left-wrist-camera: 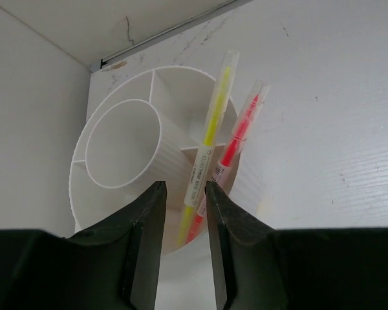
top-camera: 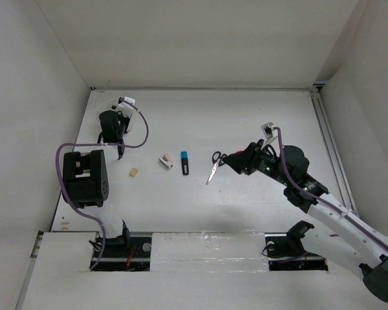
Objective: Sort the stationery into containers
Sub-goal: Place the pen in the storage box, then pick up the pen from the center of the board.
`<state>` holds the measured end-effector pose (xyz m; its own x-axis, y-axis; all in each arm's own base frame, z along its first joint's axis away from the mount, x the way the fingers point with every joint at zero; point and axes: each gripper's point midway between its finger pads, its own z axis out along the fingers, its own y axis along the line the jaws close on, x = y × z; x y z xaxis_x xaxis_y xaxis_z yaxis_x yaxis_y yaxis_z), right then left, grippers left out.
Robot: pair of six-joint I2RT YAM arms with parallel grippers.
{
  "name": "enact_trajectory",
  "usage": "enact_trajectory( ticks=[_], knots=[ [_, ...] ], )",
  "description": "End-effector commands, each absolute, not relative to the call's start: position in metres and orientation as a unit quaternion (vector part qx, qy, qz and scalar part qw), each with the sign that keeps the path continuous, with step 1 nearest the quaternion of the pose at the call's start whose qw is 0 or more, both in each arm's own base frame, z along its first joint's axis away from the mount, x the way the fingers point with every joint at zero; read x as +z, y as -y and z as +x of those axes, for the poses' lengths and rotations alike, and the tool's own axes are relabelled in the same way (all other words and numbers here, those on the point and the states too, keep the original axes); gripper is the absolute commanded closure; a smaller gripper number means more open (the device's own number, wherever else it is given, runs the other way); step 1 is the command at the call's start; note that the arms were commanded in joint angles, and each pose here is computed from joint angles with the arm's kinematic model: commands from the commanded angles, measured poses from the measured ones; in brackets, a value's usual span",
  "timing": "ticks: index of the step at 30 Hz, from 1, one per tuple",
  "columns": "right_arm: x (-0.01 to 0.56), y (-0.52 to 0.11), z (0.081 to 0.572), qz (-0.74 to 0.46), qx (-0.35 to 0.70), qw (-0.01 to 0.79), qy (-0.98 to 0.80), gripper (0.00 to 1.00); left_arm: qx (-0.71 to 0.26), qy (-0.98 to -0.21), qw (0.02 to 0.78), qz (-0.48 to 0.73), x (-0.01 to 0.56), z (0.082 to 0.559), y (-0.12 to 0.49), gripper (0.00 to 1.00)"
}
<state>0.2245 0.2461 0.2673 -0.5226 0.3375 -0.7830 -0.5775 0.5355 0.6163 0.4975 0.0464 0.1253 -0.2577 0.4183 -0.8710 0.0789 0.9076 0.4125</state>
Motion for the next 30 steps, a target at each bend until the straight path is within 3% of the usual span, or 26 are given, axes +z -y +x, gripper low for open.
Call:
enact_trajectory(
  ticks=[1, 5, 13, 16, 18, 19, 20, 24, 30],
  knots=[
    [0.287, -0.250, 0.228, -0.094, 0.489, 0.504, -0.705, 0.48, 0.153, -0.755, 0.622, 0.141, 0.160, 0.506, -0.050, 0.73],
    [0.284, -0.253, 0.230, -0.098, 0.492, 0.500, -0.706, 0.48, 0.152, -0.746, 0.634, 0.134, 0.174, 0.507, -0.050, 0.66],
    [0.284, -0.260, 0.236, -0.097, 0.495, 0.493, -0.709, 0.47, 0.150, -0.690, 0.699, 0.114, 0.265, 0.500, -0.046, 0.54],
    [0.282, -0.261, 0.239, -0.100, 0.491, 0.492, -0.712, 0.46, 0.146, -0.665, 0.726, 0.094, 0.301, 0.489, -0.046, 0.45],
    [0.278, -0.259, 0.244, -0.092, 0.484, 0.494, -0.716, 0.43, 0.145, -0.646, 0.746, 0.070, 0.326, 0.483, -0.045, 0.37],
    [0.280, -0.259, 0.247, -0.089, 0.482, 0.496, -0.716, 0.36, 0.138, -0.643, 0.751, 0.055, 0.333, 0.481, -0.046, 0.25],
    [0.280, -0.258, 0.249, -0.086, 0.479, 0.499, -0.717, 0.31, 0.109, -0.650, 0.751, 0.032, 0.333, 0.482, -0.043, 0.00],
    [0.282, -0.255, 0.264, -0.072, 0.452, 0.513, -0.726, 0.01, 0.055, -0.678, 0.731, -0.052, 0.354, 0.481, -0.045, 0.00],
    [0.269, -0.233, 0.290, -0.040, 0.346, 0.523, -0.778, 0.00, -0.073, -0.701, 0.699, -0.123, 0.387, 0.454, -0.014, 0.00]
  ],
)
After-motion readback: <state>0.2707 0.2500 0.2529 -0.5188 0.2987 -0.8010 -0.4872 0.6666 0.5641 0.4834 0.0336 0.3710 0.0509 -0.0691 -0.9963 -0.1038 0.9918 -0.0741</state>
